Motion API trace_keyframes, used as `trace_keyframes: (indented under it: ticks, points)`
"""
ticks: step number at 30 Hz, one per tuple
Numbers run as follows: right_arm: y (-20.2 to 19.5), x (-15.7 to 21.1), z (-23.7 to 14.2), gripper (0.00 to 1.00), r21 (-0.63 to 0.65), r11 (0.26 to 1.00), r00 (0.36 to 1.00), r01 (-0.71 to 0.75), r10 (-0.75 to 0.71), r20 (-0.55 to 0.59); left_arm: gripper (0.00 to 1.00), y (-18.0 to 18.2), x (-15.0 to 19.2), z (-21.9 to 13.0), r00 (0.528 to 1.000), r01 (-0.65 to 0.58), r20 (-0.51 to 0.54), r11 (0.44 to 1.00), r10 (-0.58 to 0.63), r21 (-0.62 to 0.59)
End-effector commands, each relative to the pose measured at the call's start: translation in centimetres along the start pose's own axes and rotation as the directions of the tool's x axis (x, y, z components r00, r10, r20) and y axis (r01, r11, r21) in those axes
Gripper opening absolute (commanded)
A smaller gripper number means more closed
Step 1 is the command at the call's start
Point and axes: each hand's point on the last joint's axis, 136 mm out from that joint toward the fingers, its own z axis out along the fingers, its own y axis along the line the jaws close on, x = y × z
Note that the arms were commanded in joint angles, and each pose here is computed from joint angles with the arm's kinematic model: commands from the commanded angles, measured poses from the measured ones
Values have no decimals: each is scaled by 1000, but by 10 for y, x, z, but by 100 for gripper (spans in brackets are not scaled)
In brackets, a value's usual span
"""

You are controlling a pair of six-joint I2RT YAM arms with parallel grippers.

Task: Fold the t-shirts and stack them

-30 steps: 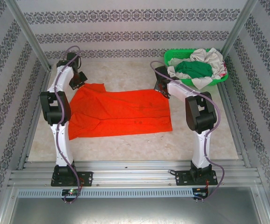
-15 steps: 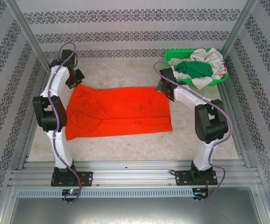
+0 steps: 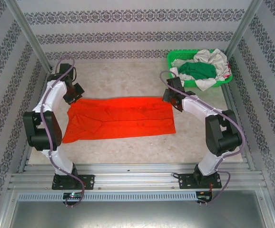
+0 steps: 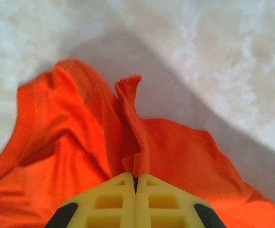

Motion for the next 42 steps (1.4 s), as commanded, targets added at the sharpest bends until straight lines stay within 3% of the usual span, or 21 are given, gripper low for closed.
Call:
trace_keyframes:
  ticks: [1, 10, 22, 42]
  points:
    - [2, 3, -11, 0, -29, 999, 1000, 15, -15, 12, 0, 10, 5, -14, 999, 34, 40, 999, -35, 17]
    - [-6, 22, -17, 0, -25, 999, 999, 28, -29, -16, 0, 44, 49, -22, 998, 56, 6, 998, -56, -22]
    - [-9, 37, -15, 0, -29, 999, 998, 31, -33, -53, 0, 71, 79, -36, 994, 111, -6, 991, -111, -70]
    - [-25, 78, -14, 0, -12, 1000, 990, -23, 21, -138, 1, 99, 105, -9, 992, 113, -45, 983, -121, -148]
